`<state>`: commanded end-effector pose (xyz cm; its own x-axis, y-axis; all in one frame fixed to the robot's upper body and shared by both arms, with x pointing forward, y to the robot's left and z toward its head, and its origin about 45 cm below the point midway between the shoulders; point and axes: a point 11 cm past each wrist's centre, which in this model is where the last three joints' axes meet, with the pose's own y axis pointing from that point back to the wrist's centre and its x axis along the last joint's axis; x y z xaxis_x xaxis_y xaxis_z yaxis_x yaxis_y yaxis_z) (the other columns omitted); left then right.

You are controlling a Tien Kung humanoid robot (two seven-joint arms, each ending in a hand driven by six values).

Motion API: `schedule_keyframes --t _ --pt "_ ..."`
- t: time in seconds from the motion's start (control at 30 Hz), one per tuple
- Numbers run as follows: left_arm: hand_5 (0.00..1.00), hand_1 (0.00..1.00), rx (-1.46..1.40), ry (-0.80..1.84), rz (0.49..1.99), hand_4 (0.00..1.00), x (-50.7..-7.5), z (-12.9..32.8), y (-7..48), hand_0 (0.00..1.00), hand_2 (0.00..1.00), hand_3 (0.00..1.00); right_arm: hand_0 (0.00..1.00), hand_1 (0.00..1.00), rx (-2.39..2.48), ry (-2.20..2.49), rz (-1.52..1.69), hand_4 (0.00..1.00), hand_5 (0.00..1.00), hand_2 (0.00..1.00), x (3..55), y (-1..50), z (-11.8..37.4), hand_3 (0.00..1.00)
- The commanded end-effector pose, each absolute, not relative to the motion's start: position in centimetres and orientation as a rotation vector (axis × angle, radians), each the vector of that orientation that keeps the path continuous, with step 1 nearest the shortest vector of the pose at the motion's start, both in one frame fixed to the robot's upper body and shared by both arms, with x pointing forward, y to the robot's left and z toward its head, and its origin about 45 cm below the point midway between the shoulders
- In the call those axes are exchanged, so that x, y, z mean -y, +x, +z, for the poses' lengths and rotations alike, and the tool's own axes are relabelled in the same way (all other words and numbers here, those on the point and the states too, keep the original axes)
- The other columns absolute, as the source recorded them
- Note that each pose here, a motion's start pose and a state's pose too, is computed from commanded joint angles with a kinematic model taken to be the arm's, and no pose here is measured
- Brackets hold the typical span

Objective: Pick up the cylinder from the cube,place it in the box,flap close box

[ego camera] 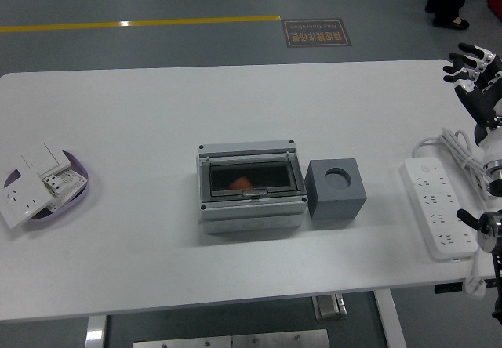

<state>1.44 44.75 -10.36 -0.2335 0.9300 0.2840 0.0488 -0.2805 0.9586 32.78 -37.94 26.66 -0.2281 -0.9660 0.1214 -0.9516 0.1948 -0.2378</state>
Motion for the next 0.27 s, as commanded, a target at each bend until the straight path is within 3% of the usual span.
schedule_keyframes --t 0.27 --pt "0.36 0.658 -1.227 1.313 1.604 0.72 -45.31 -10.09 2.06 0.631 0.584 0.666 0.59 0.601 -2.38 -1.918 -0.404 0.595 0.306 0.661 37.71 32.87 26.59 0.68"
